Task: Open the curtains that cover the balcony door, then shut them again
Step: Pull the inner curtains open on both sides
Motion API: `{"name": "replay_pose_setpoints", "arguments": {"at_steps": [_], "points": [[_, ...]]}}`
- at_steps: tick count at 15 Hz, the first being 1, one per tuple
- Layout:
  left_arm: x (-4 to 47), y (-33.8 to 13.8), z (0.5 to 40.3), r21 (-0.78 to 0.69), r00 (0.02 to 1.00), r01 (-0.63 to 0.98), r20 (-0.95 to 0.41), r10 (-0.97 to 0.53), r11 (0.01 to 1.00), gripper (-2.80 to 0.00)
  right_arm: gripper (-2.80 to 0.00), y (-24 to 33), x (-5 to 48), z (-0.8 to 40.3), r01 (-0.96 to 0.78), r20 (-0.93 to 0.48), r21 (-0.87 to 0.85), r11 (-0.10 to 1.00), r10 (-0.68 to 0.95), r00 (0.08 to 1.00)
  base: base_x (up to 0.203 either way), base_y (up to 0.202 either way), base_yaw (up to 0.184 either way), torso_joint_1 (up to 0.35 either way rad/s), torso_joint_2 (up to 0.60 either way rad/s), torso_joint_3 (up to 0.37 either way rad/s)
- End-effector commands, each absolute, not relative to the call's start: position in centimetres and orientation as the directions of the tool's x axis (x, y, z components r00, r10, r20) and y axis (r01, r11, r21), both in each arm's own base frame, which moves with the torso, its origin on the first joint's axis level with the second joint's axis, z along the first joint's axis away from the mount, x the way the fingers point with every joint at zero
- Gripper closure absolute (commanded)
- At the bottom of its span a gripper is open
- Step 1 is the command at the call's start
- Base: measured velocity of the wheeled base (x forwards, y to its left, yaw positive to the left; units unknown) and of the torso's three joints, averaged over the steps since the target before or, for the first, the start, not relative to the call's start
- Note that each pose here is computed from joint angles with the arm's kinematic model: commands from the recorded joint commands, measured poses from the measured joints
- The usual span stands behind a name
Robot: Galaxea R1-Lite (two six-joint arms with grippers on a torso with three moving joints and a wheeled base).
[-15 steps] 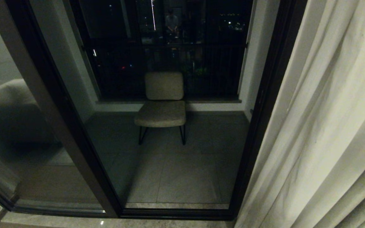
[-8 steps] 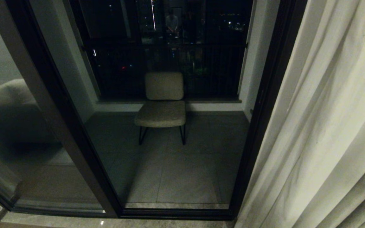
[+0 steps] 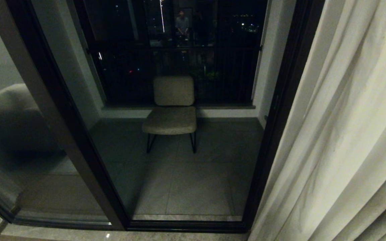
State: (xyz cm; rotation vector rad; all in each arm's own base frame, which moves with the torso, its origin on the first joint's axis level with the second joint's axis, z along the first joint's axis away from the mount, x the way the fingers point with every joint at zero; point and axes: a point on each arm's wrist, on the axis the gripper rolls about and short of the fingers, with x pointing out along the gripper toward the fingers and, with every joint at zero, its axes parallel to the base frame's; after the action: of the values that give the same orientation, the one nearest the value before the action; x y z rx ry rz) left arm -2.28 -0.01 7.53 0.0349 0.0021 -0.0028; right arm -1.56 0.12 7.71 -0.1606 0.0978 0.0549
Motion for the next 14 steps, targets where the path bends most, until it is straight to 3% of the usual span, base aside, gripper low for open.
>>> {"name": "replay_pose_setpoints", "arguments": {"at_steps": [1,14], "points": [[-2.28,-0.01,7.53,0.035,1.000,0.003,-0.002,-0.003,0.999,0.00,0.00,0.11,-2.27,7.55,-0.053,-0.009,-0.161,0.986,0.052,0.999,0.000,0.000,0.000,0.000,0.00,0.000],[-2.28,-0.01,7.53,0.034,1.000,0.003,-0.002,-0.003,0.999,0.00,0.00,0.11,-2.29,7.53,-0.051,-0.005,-0.124,0.991,0.051,0.999,0.000,0.000,0.000,0.000,0.00,0.000]]}}
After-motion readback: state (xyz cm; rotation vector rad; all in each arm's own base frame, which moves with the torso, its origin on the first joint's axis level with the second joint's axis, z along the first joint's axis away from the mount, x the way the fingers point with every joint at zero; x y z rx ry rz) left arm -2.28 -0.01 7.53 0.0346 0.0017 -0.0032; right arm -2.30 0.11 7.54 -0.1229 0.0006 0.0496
